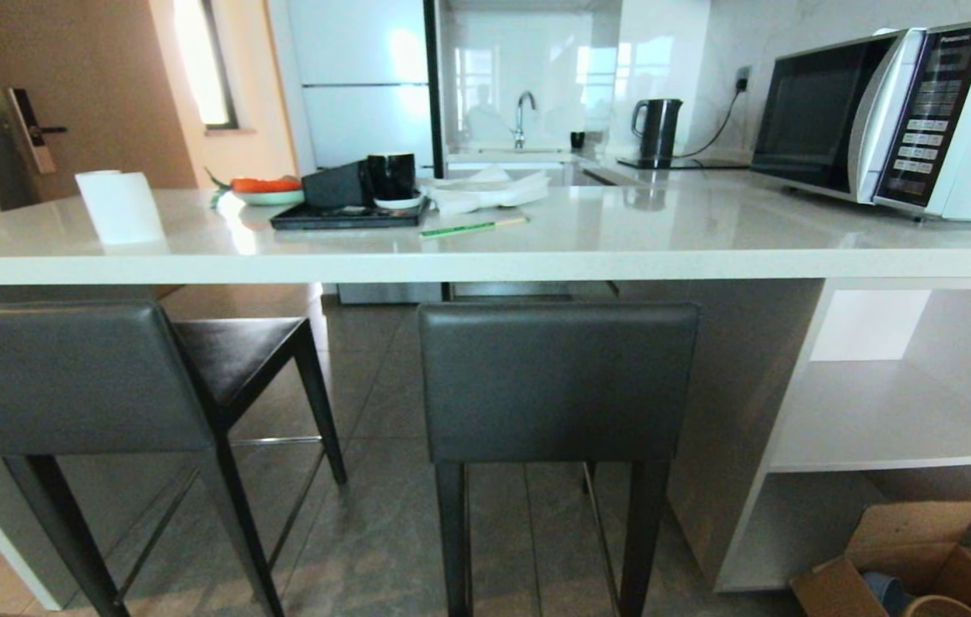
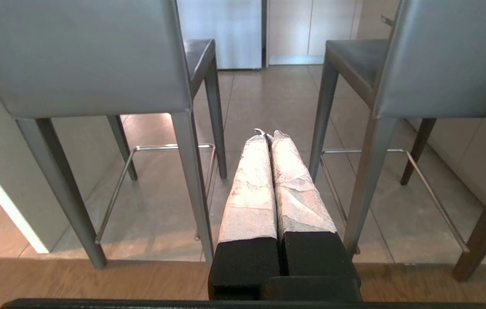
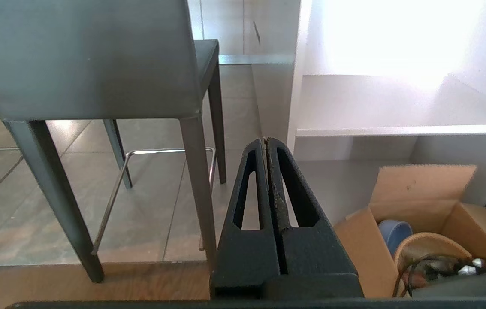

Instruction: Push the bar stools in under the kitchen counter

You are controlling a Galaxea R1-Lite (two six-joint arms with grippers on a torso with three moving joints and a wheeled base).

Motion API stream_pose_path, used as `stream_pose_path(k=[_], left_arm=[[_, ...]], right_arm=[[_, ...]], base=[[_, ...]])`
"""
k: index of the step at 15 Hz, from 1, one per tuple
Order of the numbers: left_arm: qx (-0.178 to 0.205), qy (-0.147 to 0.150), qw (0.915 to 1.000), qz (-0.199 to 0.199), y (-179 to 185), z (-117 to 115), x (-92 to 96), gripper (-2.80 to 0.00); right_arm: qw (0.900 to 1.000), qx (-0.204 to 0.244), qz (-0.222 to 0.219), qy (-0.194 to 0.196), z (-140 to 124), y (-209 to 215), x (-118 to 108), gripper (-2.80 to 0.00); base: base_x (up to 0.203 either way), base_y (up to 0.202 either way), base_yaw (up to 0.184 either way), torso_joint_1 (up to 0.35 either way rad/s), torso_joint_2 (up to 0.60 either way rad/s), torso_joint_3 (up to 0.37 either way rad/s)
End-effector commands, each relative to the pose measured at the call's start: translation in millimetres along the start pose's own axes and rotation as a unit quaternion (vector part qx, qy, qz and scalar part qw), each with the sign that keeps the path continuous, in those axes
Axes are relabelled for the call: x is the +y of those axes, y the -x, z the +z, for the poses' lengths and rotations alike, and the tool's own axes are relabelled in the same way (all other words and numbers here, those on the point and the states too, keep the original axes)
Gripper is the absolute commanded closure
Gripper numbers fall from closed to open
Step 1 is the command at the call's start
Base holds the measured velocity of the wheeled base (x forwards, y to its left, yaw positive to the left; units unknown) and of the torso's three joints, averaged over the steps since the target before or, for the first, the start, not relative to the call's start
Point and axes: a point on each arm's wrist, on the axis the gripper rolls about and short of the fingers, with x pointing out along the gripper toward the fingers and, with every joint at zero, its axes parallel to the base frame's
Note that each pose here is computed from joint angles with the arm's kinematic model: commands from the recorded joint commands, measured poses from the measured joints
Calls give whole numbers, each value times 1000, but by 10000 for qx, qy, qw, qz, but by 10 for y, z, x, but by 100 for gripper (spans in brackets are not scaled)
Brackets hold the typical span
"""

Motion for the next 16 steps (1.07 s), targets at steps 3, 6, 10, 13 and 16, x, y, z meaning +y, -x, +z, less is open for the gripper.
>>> stream_pose_path(k=[3,6,10,13,16], left_arm=[[43,-2,10000,0,-6,-26,-1,0],[45,-2,10000,0,-6,-27,-1,0],[42,5,10000,0,-7,-28,-1,0],[36,5,10000,0,-6,-25,-1,0],[35,5,10000,0,-6,-25,-1,0]], right_arm=[[10000,39,4,-2,-21,-6,1,0],[10000,39,4,-2,-21,-6,1,0],[10000,44,0,-2,-23,-7,1,0],[10000,39,4,-2,-21,-6,1,0],[10000,44,4,-2,-24,-7,1,0]], base=[[-24,0,0,7,0,-6],[0,0,0,104,-297,-203],[0,0,0,159,-438,-276],[0,0,0,193,-464,-280],[0,0,0,163,-388,-222]])
